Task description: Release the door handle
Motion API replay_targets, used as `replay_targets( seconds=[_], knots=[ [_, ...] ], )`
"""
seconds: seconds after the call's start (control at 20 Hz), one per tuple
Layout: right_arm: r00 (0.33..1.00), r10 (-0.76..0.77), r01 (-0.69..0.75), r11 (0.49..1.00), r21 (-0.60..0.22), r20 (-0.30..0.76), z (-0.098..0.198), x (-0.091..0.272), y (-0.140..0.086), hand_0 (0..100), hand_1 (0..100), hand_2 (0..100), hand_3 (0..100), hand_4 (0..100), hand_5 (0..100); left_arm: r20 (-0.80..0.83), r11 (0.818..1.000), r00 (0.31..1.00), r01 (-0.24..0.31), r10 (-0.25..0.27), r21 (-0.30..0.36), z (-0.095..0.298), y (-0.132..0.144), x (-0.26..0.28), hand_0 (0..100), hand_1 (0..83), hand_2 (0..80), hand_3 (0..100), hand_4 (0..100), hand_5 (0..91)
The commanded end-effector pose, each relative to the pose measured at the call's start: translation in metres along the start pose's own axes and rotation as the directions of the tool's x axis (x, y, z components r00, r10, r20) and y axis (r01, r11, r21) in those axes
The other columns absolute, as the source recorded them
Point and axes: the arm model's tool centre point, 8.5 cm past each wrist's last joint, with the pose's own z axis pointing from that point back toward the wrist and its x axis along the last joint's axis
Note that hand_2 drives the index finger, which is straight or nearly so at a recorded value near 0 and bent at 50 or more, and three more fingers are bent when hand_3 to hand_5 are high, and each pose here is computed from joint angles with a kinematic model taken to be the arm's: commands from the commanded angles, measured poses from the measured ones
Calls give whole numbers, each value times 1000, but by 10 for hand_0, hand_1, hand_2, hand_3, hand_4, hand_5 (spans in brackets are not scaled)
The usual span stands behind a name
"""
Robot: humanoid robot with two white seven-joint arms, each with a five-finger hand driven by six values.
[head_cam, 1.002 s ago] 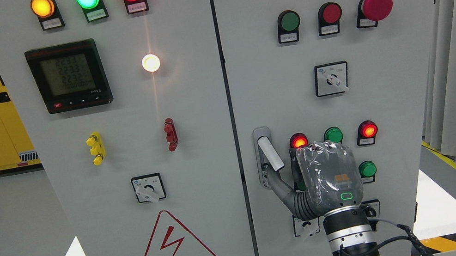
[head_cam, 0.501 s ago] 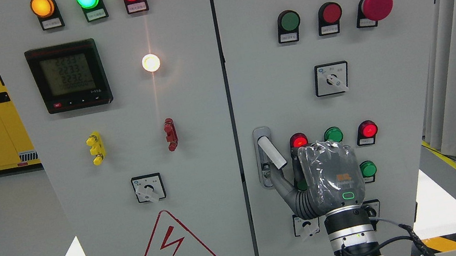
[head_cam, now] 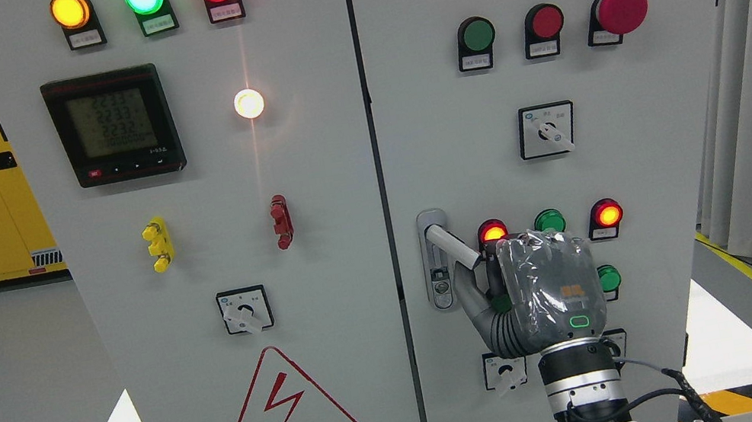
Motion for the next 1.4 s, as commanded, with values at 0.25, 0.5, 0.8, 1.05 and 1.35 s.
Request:
replay_targets(
  seconds=[0.25, 0.5, 0.8, 1.05, 1.35],
  knots=[
    [1000, 2, -2, 1000, -10, -6, -2, -3, -4, 673, 363, 929, 1000, 971, 932, 0, 1000, 1000, 0, 0, 0, 0, 0, 0, 120, 556, 0, 0, 0, 0],
    [1000, 1, -1, 1000, -14, -3, -3, -2, -5, 664, 364, 929, 1000, 971, 932, 0, 1000, 1000, 0, 0, 0, 0, 0, 0, 120, 556, 0, 0, 0, 0],
    [1000, 1, -1, 1000, -14, -2, -4, -2, -5, 657, 364, 929, 1000, 971, 932, 0, 1000, 1000, 0, 0, 0, 0, 0, 0, 120, 556, 0, 0, 0, 0],
    [1000, -2, 2, 1000, -25, -1, -4, -2, -9, 653, 365, 929, 1000, 969, 932, 0, 1000, 1000, 0, 0, 0, 0, 0, 0, 120, 556, 0, 0, 0, 0],
    [1000, -3, 3, 1000, -29, 0, -4, -1, -10, 652, 364, 930, 1000, 970, 932, 0, 1000, 1000, 0, 0, 0, 0, 0, 0, 120, 556, 0, 0, 0, 0]
  ],
)
